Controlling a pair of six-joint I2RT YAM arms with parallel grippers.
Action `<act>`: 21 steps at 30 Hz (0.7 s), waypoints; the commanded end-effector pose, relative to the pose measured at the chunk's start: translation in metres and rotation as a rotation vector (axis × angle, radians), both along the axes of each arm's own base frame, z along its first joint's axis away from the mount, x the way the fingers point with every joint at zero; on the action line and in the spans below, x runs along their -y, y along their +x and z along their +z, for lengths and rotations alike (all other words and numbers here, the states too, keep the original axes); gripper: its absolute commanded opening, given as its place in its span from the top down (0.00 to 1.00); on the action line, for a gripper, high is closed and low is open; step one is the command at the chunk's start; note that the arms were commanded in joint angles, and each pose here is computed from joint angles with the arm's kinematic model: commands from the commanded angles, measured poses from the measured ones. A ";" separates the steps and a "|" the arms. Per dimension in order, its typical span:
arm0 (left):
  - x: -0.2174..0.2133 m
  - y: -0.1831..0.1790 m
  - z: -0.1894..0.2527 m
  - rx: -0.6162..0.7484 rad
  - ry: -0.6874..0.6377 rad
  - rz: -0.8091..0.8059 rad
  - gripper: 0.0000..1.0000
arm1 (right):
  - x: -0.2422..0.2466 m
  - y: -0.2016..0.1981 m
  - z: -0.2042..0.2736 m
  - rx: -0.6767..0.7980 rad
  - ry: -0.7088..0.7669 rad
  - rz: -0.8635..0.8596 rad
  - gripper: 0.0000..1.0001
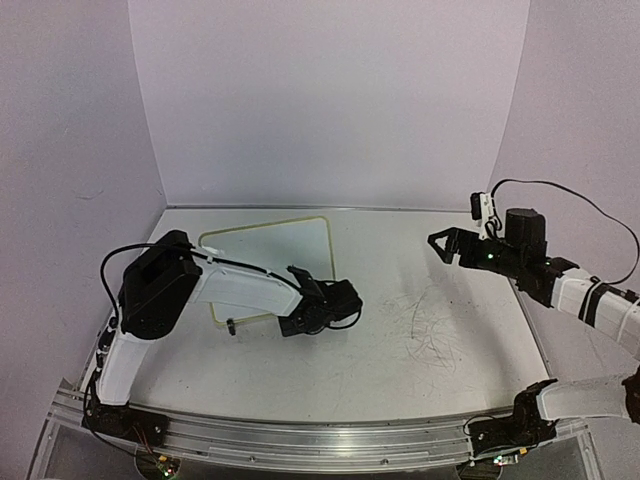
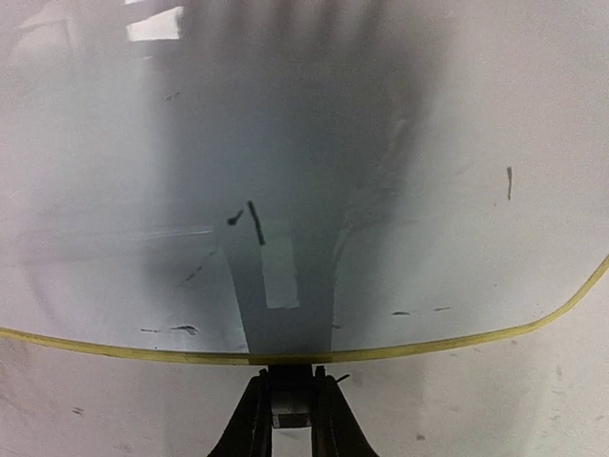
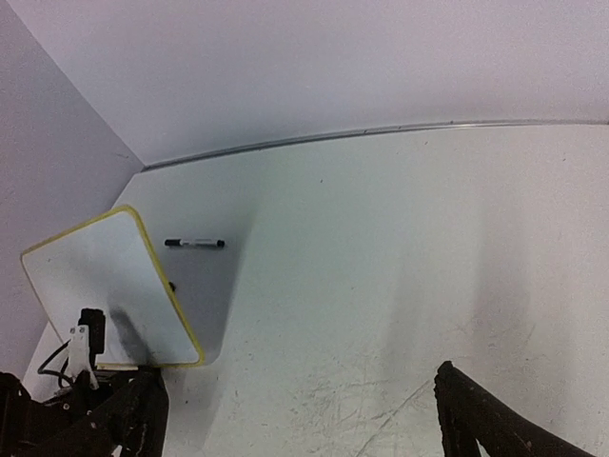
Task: Write a sentence on the whiteboard
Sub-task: Move the whiteboard to the center of the board.
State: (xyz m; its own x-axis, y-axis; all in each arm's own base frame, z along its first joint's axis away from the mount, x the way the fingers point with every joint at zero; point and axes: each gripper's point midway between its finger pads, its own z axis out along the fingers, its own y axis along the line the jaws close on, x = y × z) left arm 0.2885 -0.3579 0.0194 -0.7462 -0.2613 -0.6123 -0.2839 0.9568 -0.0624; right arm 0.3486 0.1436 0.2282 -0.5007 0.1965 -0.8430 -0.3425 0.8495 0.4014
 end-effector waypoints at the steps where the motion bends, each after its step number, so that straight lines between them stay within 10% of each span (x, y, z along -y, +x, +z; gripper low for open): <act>1: 0.087 -0.023 -0.010 -0.016 -0.090 -0.192 0.97 | -0.019 -0.006 0.006 0.058 0.017 0.084 0.02; 15: 0.196 -0.026 0.003 0.113 -0.264 -0.250 0.97 | 0.001 0.006 -0.013 -0.018 0.033 -0.079 0.02; 21: 0.218 -0.029 0.010 0.147 -0.291 -0.324 0.65 | 0.000 0.006 -0.024 -0.014 0.001 -0.059 0.02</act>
State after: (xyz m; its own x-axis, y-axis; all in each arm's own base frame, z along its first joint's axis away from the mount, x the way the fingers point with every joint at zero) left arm 0.2797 -0.5362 0.0240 -0.7029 -0.2109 -0.6793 -0.0381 0.9648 -0.2601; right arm 0.3483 0.1459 0.2012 -0.5375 0.2275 -0.8120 -0.2831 0.8583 0.4279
